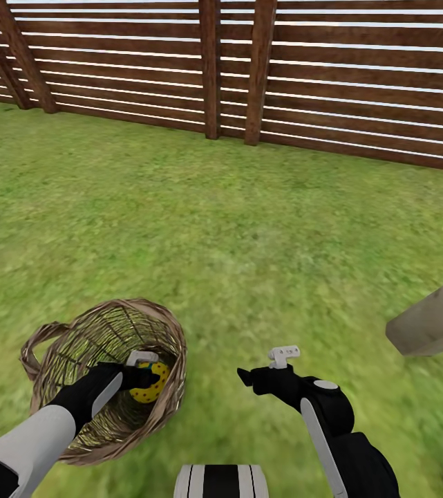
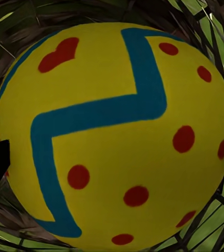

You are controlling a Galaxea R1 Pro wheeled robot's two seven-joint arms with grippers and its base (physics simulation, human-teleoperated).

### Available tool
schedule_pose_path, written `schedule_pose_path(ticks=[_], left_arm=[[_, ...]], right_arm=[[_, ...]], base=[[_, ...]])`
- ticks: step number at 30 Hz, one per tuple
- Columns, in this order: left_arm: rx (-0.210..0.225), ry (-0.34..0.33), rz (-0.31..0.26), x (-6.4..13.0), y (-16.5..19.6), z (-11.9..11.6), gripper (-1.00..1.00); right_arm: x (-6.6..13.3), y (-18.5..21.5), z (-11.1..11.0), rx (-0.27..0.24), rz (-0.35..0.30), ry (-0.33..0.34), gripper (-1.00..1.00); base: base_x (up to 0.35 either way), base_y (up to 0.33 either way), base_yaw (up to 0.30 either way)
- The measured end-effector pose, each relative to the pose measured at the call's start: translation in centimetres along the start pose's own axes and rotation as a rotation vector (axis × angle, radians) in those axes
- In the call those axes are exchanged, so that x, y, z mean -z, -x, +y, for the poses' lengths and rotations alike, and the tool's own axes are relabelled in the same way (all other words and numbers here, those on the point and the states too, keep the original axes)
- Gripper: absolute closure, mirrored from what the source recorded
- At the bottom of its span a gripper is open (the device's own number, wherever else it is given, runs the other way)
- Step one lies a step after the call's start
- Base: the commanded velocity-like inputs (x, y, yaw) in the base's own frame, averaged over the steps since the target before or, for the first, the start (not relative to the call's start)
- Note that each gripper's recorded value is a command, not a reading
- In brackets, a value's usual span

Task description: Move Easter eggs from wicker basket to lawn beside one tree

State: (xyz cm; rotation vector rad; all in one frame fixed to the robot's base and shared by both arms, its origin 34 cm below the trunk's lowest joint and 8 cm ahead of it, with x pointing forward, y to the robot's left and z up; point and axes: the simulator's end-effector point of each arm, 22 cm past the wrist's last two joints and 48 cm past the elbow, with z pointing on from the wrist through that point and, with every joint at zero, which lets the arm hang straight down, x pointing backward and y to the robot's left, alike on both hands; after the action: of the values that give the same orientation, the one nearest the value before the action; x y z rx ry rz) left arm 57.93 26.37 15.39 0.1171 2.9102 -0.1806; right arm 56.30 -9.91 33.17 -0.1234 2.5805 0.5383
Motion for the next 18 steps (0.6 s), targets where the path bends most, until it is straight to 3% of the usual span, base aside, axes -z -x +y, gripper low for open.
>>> schedule_pose_path(ticks=[11,18], left_arm=[[-0.013,0.012,0.002,0.5,0.1,0.4,1.0],[-0.009,0.058,0.043,0.9,-0.6,1.3,1.0]], right_arm=[[0.4,0.5,0.2,0.004,-0.011,0.0,-1.0],[0.7,0.8,0.3,0.008,-0.018,0.001,-1.0]], base=[[0.0,0.0,0.0],[0.0,0.0,0.0]])
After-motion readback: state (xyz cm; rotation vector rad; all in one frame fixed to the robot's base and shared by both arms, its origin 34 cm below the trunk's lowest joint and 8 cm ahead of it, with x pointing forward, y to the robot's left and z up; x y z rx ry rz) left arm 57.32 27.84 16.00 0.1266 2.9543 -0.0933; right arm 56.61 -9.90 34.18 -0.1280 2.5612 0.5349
